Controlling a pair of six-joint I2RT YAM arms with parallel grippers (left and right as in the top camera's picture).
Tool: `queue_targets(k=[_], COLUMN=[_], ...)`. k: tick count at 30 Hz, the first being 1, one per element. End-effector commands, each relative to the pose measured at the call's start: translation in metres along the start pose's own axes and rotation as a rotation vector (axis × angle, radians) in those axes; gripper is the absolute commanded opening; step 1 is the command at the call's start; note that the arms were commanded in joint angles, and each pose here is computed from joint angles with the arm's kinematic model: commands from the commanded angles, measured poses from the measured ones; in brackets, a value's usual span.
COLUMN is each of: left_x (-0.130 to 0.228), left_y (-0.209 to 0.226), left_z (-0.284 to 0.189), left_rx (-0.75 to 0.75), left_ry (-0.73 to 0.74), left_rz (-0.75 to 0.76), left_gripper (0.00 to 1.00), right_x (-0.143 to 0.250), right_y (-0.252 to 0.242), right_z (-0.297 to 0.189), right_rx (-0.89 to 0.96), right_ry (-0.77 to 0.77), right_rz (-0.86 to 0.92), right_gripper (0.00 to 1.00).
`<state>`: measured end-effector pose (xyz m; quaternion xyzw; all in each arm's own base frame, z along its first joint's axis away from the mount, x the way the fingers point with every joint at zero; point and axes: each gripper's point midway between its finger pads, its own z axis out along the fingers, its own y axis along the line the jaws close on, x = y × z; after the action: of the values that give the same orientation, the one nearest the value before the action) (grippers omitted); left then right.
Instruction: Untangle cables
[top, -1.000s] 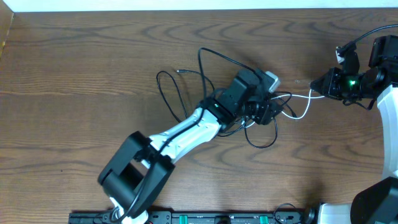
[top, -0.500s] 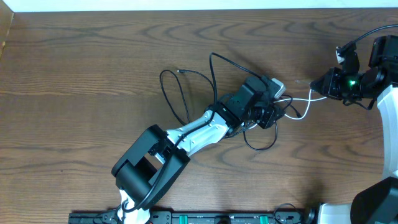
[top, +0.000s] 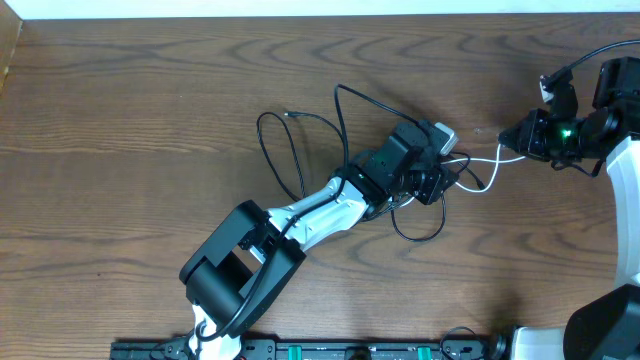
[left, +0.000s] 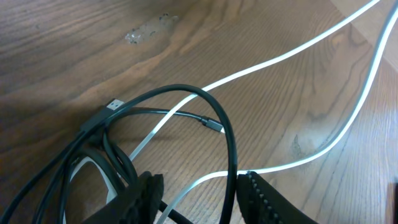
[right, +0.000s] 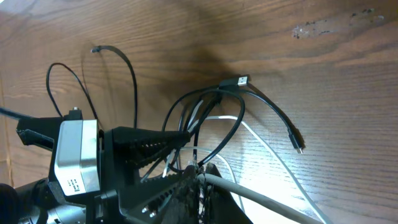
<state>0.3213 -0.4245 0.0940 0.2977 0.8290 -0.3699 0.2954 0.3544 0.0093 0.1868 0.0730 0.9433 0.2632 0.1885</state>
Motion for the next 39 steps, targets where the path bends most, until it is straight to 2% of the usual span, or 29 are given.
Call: queue_targets(k=[1,9,12,17,21,23,27,35,39], left_x=[0.0,0.009,0.008,0.007,0.01,0.006,-0.019,-0.076,-0.077], left_y=[-0.001,-0.009,-0.001,0.021,0.03,0.032,0.037,0.065,0.095], left_z=[0.006,0.015,0.014,0.009,0.006,0.0,-0.035,-0.175,-0.237], left_rx=[-0.028,-0.1,-0.161,-0.278,-0.315,-0.324,-0.376,-0.502,-0.6], left_ry=[-0.005,-0.007,-0.017,-0.028,-0.012,-0.014,-0.052,-0.17,-0.195], left_rz=[0.008,0.064,0.067,0.062,0.054,0.048,0.032,-0.073,-0.153], left_gripper=[0.45,0.46,0.44,0.28,0.09,0.08,0.08,0.08,0.07], right_x=[0.0,0.001,0.002,0.003,0.004,0.004,0.004,0.0,-0.005], right_y=[0.001,0.001,0.001,0.001,0.001,0.001,0.0,-0.001,-0.001], right_z=[0.001,0.001,0.001,0.001,0.001,0.001,0.001,0.001,0.0], right_rx=[-0.004,-0.004,-0.004,-0.003,-0.004,-0.003,0.004,0.008,0.007], right_ry=[0.004,0.008,0.011,0.014,0.019,0.02,0.02,0.003,-0.014], right_rz=[-0.019,-0.016,-0.014,-0.013,-0.01,-0.009,-0.017,-0.027,-0.033], right_gripper=[0.01,0.01,0.01,0.01,0.01,0.01,0.01,0.01,0.01])
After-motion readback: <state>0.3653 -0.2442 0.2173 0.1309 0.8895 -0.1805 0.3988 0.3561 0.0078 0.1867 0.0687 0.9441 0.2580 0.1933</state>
